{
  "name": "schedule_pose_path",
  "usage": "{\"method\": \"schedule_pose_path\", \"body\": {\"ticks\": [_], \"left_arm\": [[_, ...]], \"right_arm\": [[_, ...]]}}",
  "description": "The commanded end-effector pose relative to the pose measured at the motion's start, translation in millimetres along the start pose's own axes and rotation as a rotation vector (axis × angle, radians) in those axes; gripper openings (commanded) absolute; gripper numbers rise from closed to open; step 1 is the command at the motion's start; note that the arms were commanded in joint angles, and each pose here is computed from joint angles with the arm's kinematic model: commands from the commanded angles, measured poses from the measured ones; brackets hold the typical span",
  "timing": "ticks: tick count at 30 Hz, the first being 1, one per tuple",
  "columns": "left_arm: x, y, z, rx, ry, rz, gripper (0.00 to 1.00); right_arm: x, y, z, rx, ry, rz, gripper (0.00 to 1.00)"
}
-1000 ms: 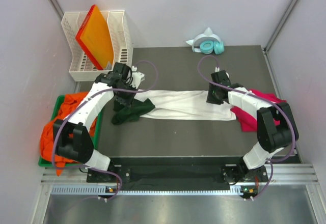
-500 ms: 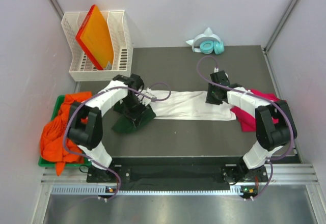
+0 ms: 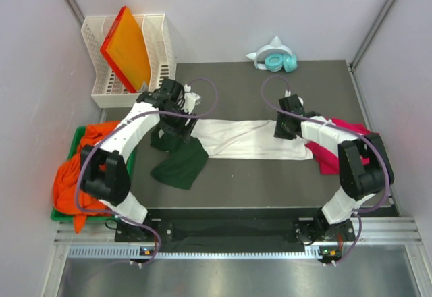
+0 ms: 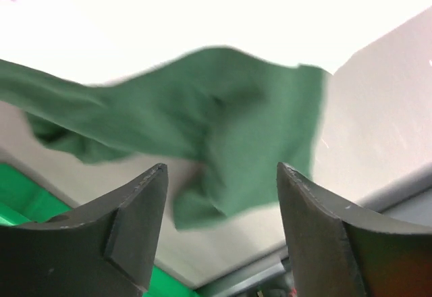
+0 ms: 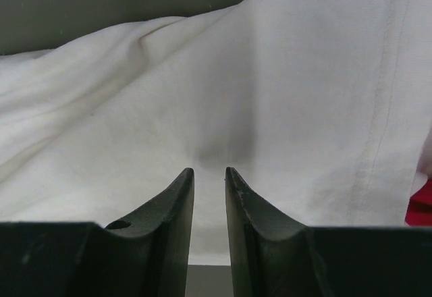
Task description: Fold and stack the t-shirts
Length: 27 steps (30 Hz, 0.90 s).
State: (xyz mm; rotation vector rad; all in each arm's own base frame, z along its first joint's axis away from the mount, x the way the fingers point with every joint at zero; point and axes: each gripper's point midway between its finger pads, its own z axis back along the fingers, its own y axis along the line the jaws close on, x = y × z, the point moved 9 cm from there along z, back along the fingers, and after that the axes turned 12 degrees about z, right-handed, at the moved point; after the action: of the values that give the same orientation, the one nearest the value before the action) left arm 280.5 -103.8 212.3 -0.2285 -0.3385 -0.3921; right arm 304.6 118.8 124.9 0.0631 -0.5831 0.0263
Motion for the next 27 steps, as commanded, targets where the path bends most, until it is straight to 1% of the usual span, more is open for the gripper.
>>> {"method": "schedule_pose_path", "body": {"ticks": [1, 6, 10, 11, 16, 19, 25, 27], "left_arm": [[37, 15, -38, 0.102, -0.067, 0.092, 0.68], [52, 25, -70, 0.140, -0.053, 0.087, 0.66], [58, 32, -95, 0.168, 0.019, 0.097, 0.60], [56, 36, -97, 0.204, 0.036, 0.100, 0.59], [50, 43, -107, 0.265, 0.091, 0.085, 0.56], [48, 55, -110, 0.324, 0.104, 0.096, 0.55], [49, 92, -111, 0.352, 0.118, 0.215, 0.54], [49, 98, -112, 0.364, 0.127, 0.223, 0.54]], "right_arm": [[9, -5, 6, -0.053, -0.054, 0.001, 0.26], [6, -19, -4, -0.107, -0.026, -0.002, 0.25], [7, -34, -11, -0.133, -0.003, -0.048, 0.25], [7, -36, -13, -0.139, 0.002, -0.054, 0.25], [2, -47, -22, -0.163, 0.051, -0.085, 0.25], [-5, -52, -27, -0.180, 0.103, -0.102, 0.24], [-21, -65, -38, -0.223, 0.187, -0.137, 0.23], [-23, -71, -41, -0.235, 0.205, -0.151, 0.23]]}}
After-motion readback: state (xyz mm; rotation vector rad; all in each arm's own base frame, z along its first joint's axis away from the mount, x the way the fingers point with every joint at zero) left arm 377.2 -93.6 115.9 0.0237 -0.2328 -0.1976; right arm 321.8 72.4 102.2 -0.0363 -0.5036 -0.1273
